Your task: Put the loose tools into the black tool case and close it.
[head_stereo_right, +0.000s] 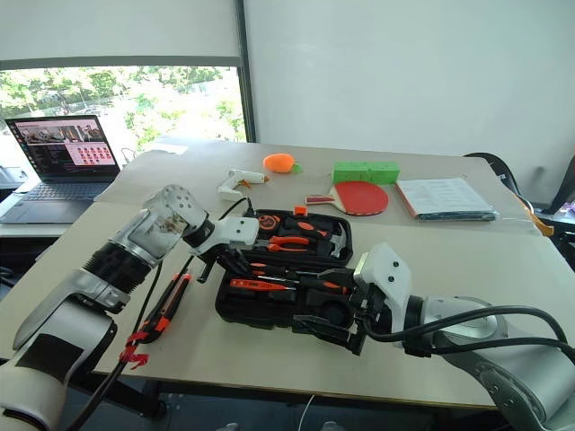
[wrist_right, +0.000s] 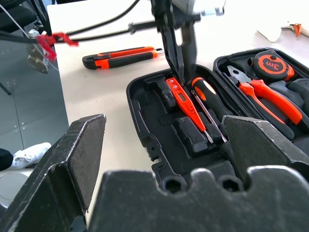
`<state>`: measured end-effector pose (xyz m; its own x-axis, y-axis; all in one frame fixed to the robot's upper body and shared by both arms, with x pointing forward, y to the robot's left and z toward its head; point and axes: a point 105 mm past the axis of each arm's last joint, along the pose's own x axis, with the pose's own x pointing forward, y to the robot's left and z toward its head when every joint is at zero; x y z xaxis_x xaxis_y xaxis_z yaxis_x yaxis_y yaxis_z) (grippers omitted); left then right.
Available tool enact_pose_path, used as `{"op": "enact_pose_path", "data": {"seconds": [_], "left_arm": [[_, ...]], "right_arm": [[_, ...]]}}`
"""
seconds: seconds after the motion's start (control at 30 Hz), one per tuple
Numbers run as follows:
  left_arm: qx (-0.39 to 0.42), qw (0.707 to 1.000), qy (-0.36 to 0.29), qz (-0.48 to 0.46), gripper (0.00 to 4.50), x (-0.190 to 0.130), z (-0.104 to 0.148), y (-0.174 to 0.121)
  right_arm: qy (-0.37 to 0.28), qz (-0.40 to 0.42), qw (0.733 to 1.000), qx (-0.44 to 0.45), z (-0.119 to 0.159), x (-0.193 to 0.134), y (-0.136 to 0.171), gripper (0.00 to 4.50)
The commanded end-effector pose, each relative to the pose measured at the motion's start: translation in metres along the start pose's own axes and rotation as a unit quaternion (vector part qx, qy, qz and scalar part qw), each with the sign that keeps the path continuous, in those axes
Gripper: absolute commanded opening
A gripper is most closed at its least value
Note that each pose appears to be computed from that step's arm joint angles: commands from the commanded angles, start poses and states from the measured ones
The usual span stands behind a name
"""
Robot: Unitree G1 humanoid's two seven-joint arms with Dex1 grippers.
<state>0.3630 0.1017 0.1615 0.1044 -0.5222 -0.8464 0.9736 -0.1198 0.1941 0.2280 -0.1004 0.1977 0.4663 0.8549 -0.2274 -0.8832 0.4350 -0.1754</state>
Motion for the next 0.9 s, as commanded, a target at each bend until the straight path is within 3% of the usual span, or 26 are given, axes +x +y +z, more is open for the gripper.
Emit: {"op": "enact_pose_path", "data": {"seconds": [0.03, 0.5, 0.9], "left_arm": [[0.015, 1.000, -0.001, 0.015, 0.05, -0.002, 0.006, 0.005], [0.022, 1.000, 0.006, 0.003, 0.05, 0.013, 0.010, -0.001], [0.040, 0.999, 0.035, 0.004, 0.05, 0.025, -0.004, -0.005]], "right_arm": [[-0.015, 0.000, 1.000, -0.017, 0.008, -0.001, 0.001, 4.50], [-0.016, -0.003, 1.000, -0.012, 0.007, -0.001, 0.000, 4.50], [-0.019, -0.009, 1.000, -0.009, 0.007, 0.000, -0.002, 4.50]]}}
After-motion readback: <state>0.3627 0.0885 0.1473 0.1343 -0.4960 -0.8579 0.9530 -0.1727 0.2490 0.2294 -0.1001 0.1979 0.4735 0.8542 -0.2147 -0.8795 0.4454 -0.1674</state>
